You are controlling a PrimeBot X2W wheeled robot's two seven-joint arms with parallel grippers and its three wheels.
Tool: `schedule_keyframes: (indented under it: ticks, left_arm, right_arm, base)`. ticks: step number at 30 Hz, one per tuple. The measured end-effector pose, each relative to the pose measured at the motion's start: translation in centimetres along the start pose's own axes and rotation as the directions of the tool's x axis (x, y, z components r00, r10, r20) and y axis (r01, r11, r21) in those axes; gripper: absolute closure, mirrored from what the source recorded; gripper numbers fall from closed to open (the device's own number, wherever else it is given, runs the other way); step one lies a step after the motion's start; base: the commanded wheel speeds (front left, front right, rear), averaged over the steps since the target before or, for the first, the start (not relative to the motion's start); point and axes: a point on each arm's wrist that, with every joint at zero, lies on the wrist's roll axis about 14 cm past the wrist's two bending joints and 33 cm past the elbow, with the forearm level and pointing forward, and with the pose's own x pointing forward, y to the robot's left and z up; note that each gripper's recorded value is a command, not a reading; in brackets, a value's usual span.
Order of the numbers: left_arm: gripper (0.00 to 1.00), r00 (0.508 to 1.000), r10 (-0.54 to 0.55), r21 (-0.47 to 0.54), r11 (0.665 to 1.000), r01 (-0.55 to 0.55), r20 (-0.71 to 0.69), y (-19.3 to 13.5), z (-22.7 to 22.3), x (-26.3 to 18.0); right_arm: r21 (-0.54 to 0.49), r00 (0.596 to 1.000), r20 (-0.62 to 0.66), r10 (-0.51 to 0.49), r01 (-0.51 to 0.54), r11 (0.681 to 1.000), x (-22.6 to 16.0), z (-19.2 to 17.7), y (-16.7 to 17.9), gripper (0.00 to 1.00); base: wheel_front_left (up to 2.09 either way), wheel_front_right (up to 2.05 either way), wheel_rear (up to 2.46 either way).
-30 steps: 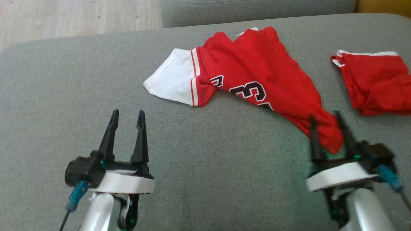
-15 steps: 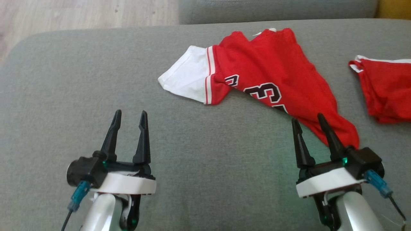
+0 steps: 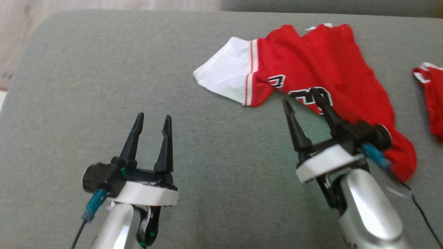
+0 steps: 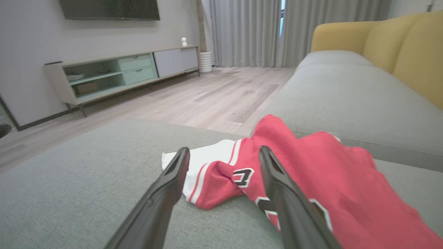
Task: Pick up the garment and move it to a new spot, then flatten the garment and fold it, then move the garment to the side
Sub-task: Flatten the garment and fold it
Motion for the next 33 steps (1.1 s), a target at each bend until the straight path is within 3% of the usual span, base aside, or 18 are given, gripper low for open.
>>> schedule_keyframes:
  ticks: [8,16,22,25,26,27,33]
  left_arm:
    - [0.00,0.999,0.051,-0.010,0.999,-0.051,0.004,1.5,0.3,-0.4]
    - [0.00,0.993,0.116,-0.020,0.993,-0.117,-0.021,3.0,-0.3,-1.4]
    - [0.00,0.990,0.135,-0.018,0.991,-0.136,-0.026,3.5,-0.3,-1.4]
    - [0.00,0.990,0.138,-0.016,0.990,-0.138,-0.031,3.5,-0.5,-1.4]
    - [0.00,0.990,0.138,-0.019,0.990,-0.138,-0.032,3.5,-0.6,-1.4]
    - [0.00,0.990,0.137,-0.024,0.990,-0.138,-0.032,3.5,-0.6,-1.4]
    - [0.00,0.992,0.123,-0.025,0.992,-0.124,-0.021,3.0,-0.2,-1.2]
  right_arm:
    - [-0.064,0.984,-0.152,0.096,-0.107,0.992,4.7,-2.5,1.3,0.00]
    - [-0.098,0.902,-0.405,0.153,-0.209,0.973,6.8,-8.4,2.2,0.00]
    - [-0.183,0.855,-0.493,0.158,-0.279,0.943,7.4,-10.7,1.8,0.00]
    - [-0.219,0.853,-0.499,0.151,-0.292,0.931,8.1,-10.8,1.5,0.00]
    - [-0.227,0.853,-0.501,0.147,-0.294,0.928,8.3,-10.8,1.3,0.64]
    - [-0.233,0.855,-0.497,0.149,-0.297,0.926,8.4,-10.7,1.4,1.00]
    - [-0.219,0.891,-0.428,0.153,-0.266,0.939,8.4,-9.7,1.3,1.00]
  base:
    - [0.00,0.00,0.00]
    - [0.00,0.00,0.00]
    - [0.00,0.00,0.00]
    - [0.00,0.00,0.00]
    - [0.00,0.00,0.00]
    - [0.00,0.00,0.00]
    - [0.00,0.00,0.00]
